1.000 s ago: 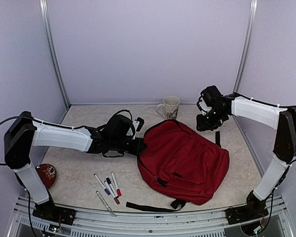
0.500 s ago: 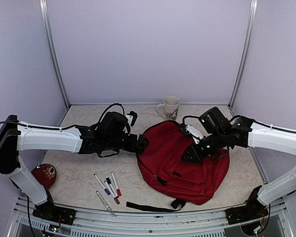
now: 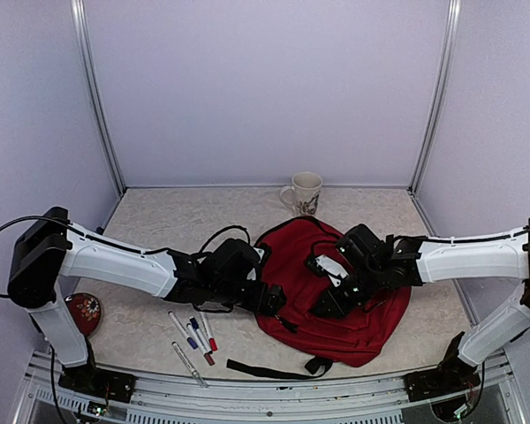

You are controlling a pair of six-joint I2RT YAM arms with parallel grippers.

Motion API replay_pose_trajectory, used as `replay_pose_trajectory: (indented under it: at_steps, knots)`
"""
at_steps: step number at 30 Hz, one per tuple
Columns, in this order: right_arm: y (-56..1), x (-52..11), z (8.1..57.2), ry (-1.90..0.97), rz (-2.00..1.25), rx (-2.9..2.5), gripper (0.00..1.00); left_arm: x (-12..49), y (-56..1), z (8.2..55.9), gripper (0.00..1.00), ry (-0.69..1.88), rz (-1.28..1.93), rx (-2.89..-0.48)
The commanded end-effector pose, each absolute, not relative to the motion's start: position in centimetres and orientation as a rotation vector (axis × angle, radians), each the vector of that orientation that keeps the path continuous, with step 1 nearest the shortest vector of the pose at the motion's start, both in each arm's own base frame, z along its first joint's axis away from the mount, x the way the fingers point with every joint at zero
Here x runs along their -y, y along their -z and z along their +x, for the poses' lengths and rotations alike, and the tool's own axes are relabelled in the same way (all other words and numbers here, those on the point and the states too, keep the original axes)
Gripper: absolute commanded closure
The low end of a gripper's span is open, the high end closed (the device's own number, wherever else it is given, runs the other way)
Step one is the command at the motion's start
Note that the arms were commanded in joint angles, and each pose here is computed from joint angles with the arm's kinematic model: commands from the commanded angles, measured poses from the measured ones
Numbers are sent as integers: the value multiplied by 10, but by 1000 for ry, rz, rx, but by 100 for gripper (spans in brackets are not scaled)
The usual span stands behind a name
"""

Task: Pack the student bag
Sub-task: Rotate the student bag at the center of the board, then pick up the lower front pocket of the student bag, then unzip the lower front pocket of the student bag.

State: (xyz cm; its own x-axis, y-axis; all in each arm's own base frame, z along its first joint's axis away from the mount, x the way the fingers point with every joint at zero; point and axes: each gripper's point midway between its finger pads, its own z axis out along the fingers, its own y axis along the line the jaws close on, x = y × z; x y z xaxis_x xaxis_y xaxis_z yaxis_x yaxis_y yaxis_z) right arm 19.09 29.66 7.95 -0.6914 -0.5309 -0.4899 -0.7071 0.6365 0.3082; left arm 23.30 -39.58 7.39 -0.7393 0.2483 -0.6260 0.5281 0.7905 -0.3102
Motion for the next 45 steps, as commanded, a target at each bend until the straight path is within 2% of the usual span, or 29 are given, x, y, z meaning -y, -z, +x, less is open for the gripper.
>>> replay_pose_trajectory:
  at_steps: [1, 6, 11, 17, 20, 22, 24, 31, 32, 41, 45]
  knots:
    - [-66, -304, 193, -664, -1005, -2491, 68, 395, -90, 231, 1, 662, 499, -2385]
    - [-47, -294, 192, -564, -1017, -2541, 68, 390, -100, 220, 1, 685, 462, -2365]
    - [-37, -299, 198, -516, -1021, -2535, 68, 374, -72, 225, 1, 631, 350, -2428]
    - [-43, -314, 205, -559, -1013, -2510, 84, 396, -61, 226, 1, 790, 348, -2423]
    - [-48, -316, 203, -593, -1004, -2496, 94, 403, -57, 225, 5, 878, 336, -2422]
    - [-49, -315, 201, -608, -998, -2496, 100, 405, -53, 225, 12, 892, 347, -2432]
    - [-52, -315, 200, -616, -996, -2493, 100, 409, -50, 224, 27, 907, 366, -2439]
    - [-74, -304, 207, -535, -955, -2478, 100, 407, -47, 225, 97, 896, 366, -2441]
    - [-76, -300, 210, -498, -941, -2480, 100, 405, -46, 226, 100, 878, 363, -2443]
    - [-78, -256, 230, -173, -854, -2522, 100, 393, -45, 229, 100, 783, 382, -2448]
    - [-75, -263, 223, -231, -933, -2531, 100, 394, -46, 228, 100, 769, 395, -2443]
